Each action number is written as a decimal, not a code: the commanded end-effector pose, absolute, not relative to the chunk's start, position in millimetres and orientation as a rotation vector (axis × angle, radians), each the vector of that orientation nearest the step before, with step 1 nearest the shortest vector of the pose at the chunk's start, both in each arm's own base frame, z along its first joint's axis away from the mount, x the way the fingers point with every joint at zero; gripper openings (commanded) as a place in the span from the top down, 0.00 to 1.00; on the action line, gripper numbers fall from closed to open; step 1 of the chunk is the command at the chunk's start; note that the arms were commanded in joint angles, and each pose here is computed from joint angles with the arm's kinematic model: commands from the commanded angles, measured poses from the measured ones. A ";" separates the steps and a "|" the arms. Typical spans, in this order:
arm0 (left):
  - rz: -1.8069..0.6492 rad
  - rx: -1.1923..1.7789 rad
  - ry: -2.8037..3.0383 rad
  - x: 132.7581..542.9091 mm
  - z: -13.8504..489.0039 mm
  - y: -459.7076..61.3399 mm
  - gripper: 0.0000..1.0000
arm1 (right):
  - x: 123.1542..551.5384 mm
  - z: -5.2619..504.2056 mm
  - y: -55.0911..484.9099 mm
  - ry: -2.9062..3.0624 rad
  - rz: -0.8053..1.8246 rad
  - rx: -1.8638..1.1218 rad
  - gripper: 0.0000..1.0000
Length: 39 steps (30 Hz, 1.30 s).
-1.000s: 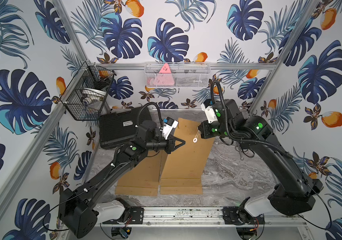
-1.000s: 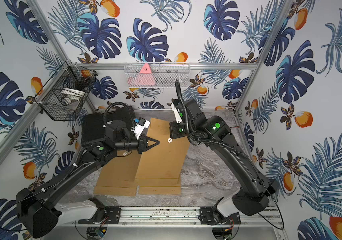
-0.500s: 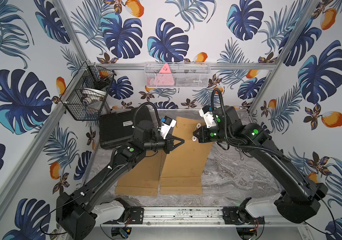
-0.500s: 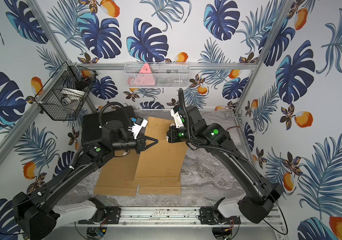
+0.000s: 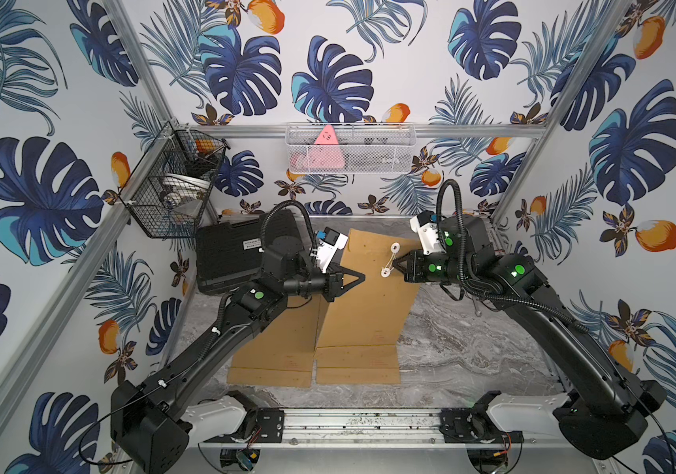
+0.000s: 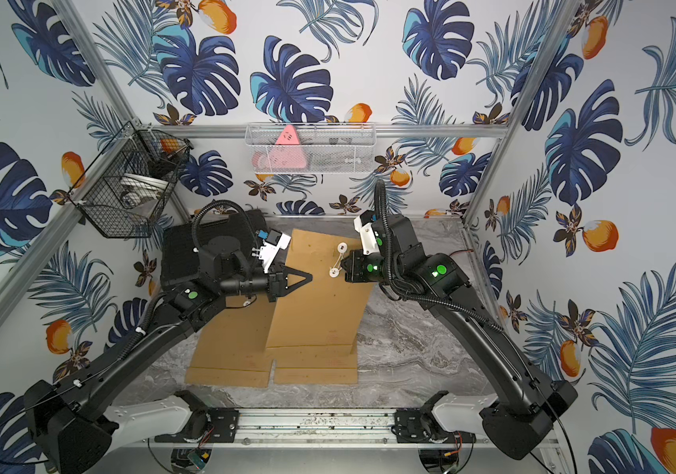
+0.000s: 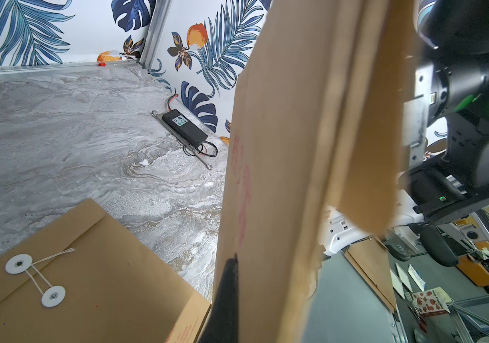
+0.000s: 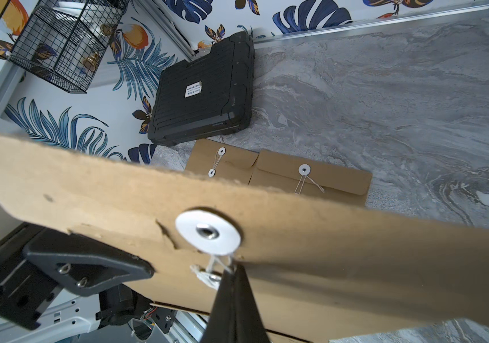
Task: Close the mouth of the file bag
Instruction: Close the file bag, then place the file bag at the center of the board.
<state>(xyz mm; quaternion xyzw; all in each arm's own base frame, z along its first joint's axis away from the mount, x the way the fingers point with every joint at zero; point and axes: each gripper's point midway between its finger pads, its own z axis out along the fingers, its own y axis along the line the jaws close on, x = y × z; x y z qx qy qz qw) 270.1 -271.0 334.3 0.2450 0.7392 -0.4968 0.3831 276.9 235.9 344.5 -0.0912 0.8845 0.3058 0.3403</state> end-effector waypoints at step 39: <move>-1.352 -0.009 2.321 295.5 136.2 -295.3 1.00 | 335.1 255.9 138.6 2.317 0.568 0.282 0.29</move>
